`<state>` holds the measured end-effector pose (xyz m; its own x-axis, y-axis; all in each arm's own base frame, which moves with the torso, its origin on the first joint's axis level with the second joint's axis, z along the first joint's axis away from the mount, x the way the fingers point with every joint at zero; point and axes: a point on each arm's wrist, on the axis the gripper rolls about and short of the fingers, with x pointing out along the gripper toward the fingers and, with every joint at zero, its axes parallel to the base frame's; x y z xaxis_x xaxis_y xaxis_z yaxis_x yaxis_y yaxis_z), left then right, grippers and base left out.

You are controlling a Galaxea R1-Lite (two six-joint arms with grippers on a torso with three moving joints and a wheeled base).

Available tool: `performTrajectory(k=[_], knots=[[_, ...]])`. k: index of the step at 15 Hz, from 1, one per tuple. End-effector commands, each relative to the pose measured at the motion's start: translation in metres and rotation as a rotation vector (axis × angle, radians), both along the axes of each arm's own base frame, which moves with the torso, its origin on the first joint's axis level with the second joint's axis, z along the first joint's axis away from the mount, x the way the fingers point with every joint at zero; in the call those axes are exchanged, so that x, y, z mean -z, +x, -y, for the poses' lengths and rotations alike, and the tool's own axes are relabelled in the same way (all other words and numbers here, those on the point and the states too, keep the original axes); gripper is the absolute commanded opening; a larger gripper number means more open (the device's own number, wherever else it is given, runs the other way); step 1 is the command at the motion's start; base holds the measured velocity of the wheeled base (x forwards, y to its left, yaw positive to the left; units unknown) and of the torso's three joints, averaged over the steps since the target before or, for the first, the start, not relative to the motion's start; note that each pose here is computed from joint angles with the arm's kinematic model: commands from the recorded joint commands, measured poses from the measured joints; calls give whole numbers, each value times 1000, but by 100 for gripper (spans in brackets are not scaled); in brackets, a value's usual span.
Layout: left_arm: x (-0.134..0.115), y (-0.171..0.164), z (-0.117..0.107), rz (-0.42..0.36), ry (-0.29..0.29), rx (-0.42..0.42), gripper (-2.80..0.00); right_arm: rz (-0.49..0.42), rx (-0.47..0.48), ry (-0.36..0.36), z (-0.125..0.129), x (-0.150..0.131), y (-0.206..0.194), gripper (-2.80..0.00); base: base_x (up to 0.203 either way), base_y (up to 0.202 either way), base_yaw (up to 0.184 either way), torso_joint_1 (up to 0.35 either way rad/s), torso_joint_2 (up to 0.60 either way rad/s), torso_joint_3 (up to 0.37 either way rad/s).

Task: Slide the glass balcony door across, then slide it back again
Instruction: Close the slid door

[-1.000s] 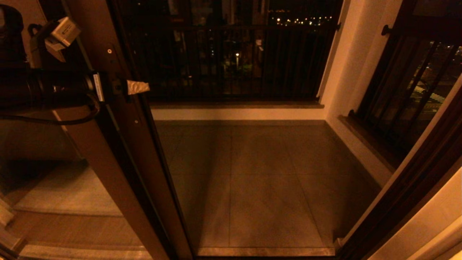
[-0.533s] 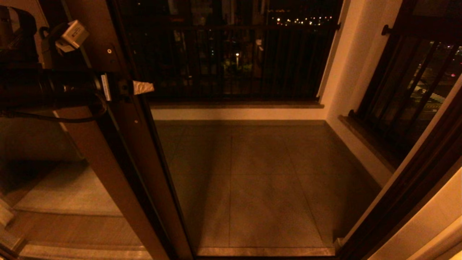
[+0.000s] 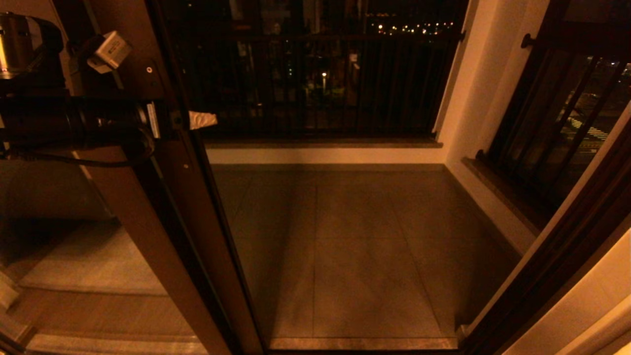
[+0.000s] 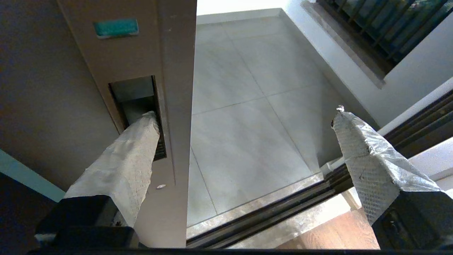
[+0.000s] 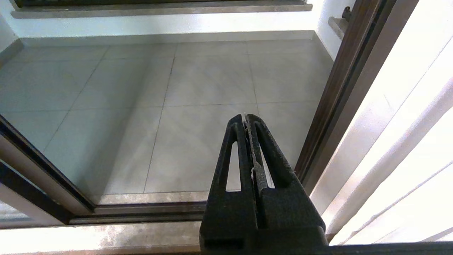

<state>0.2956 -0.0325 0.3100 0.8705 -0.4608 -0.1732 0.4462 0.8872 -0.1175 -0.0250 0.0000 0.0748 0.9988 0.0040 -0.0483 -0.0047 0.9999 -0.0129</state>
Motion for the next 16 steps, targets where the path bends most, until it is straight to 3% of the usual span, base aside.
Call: performTrajectory(k=[1,16], knots=[[1,1,2,-5,-1,10,0,-1,-1,-1,0,0,0,-280,0,0,0,0,0,0],[-2,6,26,9,-1,72,0,-1,-1,-1,0,0,0,-280,0,0,0,0,0,0]])
